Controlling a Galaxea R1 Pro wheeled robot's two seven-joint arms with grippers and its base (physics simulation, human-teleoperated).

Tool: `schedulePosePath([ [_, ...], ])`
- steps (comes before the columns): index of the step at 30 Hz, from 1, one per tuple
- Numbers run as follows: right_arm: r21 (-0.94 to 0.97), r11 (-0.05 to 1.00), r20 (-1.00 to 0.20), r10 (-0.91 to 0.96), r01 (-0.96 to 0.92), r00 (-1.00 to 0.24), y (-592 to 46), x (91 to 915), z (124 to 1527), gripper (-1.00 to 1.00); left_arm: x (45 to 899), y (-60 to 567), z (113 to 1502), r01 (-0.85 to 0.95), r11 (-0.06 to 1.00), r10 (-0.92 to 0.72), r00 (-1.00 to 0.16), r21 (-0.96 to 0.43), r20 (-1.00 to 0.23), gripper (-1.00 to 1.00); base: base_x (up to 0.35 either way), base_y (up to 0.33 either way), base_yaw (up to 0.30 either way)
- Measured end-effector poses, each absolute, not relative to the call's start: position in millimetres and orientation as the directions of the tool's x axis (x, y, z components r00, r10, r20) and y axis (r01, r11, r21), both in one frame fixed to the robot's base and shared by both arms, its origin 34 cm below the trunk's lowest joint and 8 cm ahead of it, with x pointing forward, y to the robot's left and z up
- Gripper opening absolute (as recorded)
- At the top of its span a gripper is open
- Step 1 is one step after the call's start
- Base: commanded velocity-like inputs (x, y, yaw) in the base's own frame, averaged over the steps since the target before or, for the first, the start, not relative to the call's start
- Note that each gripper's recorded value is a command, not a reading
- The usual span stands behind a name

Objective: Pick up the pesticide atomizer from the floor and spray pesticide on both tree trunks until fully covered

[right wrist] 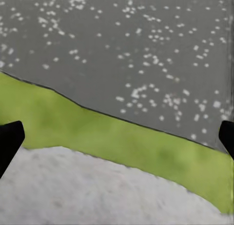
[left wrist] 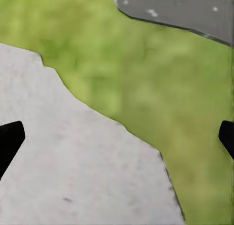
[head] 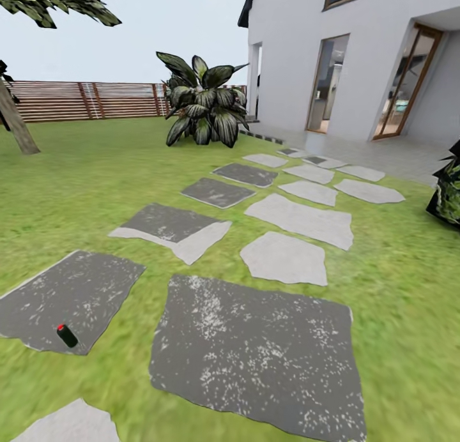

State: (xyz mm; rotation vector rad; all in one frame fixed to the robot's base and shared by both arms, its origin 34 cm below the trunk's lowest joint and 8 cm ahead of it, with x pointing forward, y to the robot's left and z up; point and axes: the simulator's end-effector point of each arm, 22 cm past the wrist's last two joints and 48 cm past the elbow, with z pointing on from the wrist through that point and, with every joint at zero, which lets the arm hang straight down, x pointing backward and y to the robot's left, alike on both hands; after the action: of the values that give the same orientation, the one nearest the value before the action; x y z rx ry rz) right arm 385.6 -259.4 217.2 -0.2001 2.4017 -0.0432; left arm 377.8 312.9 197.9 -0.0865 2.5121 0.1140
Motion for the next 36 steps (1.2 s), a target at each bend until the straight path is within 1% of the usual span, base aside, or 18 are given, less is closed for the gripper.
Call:
schedulePosePath([
  [15,-0.085,0.988,-0.665,-0.153,-0.129,-0.731,-258.9,386.4,217.7,1.00,377.8,312.8,197.8,-0.089,0.994,-0.036,-0.809,0.062,-0.587,1.00,0.313,-0.127,0.001],
  [18,-0.084,0.988,-0.665,-0.152,-0.129,-0.731,-258.1,386.4,217.7,1.00,377.8,312.9,197.8,-0.089,0.994,-0.036,-0.809,0.062,-0.587,1.00,0.283,-0.158,0.101],
  [36,-0.083,0.988,-0.664,-0.153,-0.131,-0.732,-257.5,386.0,217.3,1.00,377.7,312.9,197.8,-0.089,0.994,-0.036,-0.809,0.062,-0.587,1.00,0.240,-0.193,0.262],
])
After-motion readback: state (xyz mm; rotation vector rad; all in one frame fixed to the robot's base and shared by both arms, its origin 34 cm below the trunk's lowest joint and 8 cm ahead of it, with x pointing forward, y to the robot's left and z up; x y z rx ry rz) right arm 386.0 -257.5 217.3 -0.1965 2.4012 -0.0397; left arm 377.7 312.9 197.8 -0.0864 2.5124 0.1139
